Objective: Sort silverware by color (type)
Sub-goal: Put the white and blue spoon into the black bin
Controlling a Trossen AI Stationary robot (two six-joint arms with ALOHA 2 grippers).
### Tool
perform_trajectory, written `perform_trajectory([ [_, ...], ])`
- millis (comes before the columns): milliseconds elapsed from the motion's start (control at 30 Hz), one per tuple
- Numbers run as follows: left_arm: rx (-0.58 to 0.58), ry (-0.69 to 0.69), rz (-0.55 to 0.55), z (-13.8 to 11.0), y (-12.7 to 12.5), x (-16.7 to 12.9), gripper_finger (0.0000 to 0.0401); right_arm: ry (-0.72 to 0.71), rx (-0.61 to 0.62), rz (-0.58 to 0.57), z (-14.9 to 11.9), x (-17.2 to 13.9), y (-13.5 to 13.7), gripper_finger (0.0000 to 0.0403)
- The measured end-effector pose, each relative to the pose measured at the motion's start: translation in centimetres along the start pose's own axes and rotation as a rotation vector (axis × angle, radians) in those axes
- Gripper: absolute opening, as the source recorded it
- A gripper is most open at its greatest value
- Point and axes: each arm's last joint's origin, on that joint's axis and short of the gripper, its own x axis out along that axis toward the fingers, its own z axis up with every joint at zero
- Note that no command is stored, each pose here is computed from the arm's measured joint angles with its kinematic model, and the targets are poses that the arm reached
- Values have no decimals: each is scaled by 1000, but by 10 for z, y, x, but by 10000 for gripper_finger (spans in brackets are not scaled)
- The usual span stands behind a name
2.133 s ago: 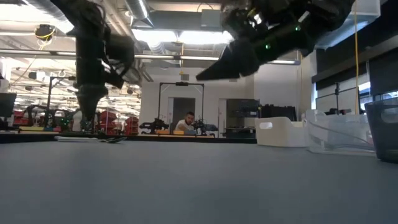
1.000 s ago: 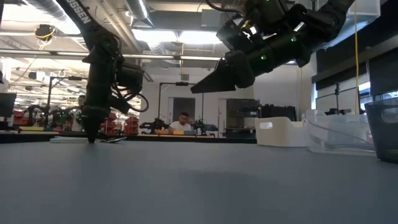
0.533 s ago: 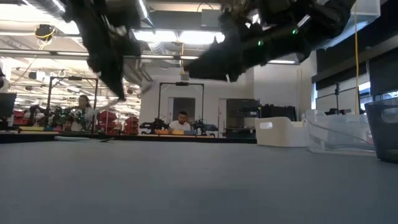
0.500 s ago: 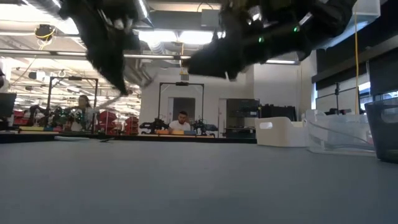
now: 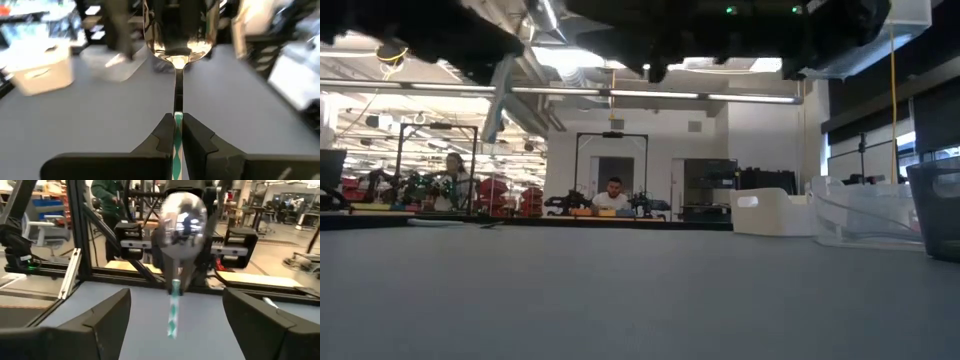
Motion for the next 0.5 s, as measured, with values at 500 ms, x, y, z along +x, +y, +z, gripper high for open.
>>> perform_trajectory([
  [500, 9, -88, -21, -32, -37, 6, 15, -11, 11, 2, -10, 70, 21, 294],
])
